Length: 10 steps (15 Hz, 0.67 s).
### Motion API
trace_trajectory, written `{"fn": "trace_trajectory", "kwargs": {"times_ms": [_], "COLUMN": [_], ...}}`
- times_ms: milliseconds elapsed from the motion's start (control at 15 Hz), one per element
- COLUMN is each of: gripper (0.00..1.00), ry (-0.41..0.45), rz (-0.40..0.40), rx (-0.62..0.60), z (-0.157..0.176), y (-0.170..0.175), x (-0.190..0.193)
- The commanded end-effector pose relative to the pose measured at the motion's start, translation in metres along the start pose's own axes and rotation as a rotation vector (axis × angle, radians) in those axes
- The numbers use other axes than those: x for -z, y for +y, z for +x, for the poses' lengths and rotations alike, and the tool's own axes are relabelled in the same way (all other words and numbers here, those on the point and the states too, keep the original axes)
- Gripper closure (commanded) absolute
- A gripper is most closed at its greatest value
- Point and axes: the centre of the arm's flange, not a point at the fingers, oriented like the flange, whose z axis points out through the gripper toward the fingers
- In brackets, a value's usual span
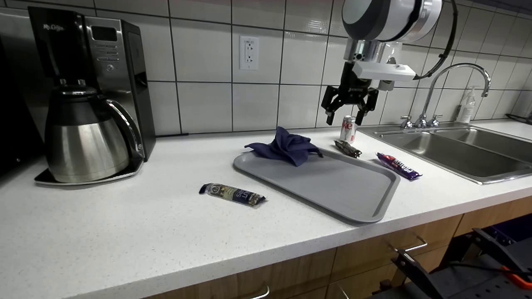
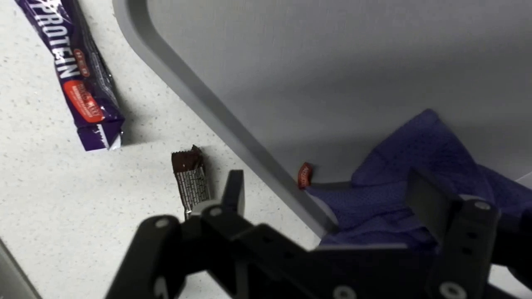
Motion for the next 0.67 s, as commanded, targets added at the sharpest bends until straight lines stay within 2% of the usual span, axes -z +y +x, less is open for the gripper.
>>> {"fn": "trace_trajectory", "kwargs": {"times_ms": [0,267,333,600], "gripper": [0.00,0.00,0.00,0.00], "ry": [-0.012,-0.007,-0.002,-0.005], "rz": [0.008,0.010,0.009,0.009], "rx": [0.028,0.059,0.060,0.063], "z": [-0.030,-0.045,-0.028,-0.030], "y": [-0.019,-0.040,-0.030,-0.031], "x": [0.029,0.043,0.025,0.024]}}
